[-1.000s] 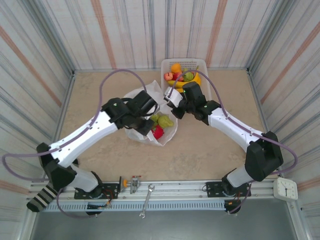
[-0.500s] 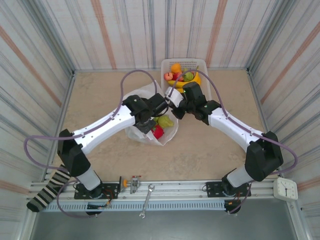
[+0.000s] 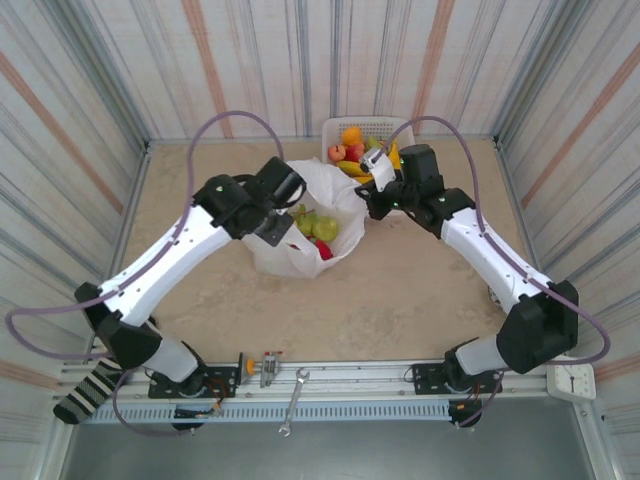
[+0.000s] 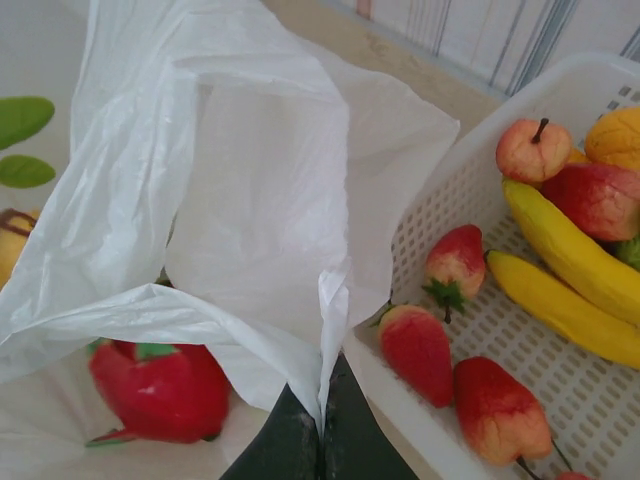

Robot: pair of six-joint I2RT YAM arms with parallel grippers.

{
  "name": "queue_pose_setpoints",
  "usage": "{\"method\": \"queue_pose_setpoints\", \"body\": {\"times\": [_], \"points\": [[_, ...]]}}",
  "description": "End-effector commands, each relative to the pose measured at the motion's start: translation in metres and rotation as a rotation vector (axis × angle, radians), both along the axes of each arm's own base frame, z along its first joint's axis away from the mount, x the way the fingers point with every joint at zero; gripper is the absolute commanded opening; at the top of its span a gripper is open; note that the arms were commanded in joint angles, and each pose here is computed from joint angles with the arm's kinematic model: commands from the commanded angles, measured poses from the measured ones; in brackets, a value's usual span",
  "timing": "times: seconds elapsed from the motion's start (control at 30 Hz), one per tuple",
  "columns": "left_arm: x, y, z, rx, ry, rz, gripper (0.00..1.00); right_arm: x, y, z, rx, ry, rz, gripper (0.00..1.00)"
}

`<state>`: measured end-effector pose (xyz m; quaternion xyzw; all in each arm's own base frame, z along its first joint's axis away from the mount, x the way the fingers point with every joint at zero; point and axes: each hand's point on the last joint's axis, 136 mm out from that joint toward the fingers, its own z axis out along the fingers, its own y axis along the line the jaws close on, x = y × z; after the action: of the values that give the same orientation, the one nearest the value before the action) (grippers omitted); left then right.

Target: Place the fake fruits into the plastic bag and tie a complex knot

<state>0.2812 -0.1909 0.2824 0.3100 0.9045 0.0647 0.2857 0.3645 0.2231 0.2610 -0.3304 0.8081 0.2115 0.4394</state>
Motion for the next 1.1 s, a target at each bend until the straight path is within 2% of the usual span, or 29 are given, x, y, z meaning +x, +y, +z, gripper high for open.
{"method": "queue_pose_setpoints", "body": {"times": [0.0, 0.2, 0.33, 0.5, 0.67, 0.77, 0.93, 0.97, 1.07], "points": [[0.001, 0.002, 0.038, -0.102, -0.075, -0.046, 0.0, -0.011, -0.005, 0.042, 0.156, 0.043, -0.015, 0.0], [0.002, 0.0, 0.105, -0.309, -0.237, -0.134, 0.0, -0.031, -0.01, 0.073, 0.299, 0.084, 0.005, 0.0], [-0.002, -0.007, 0.129, -0.457, -0.266, -0.2, 0.0, -0.046, -0.005, 0.086, 0.388, 0.142, 0.055, 0.0], [0.003, -0.02, 0.102, -0.483, -0.188, -0.2, 0.0, -0.056, -0.005, 0.086, 0.422, 0.209, 0.045, 0.0], [0.018, -0.028, 0.06, -0.554, -0.124, -0.149, 0.0, -0.05, -0.023, 0.038, 0.33, 0.301, -0.081, 0.0], [0.032, -0.023, 0.044, -0.613, -0.085, -0.086, 0.0, -0.046, -0.036, 0.016, 0.287, 0.373, -0.156, 0.0], [0.054, -0.005, 0.033, -0.723, -0.02, 0.023, 0.0, -0.043, -0.048, 0.006, 0.229, 0.409, -0.223, 0.0], [0.056, -0.006, 0.03, -0.727, -0.006, 0.022, 0.0, -0.042, -0.05, 0.004, 0.218, 0.41, -0.23, 0.04], [0.056, -0.016, 0.018, -0.744, 0.045, -0.006, 0.0, -0.042, -0.052, 0.007, 0.208, 0.388, -0.218, 0.28]]}}
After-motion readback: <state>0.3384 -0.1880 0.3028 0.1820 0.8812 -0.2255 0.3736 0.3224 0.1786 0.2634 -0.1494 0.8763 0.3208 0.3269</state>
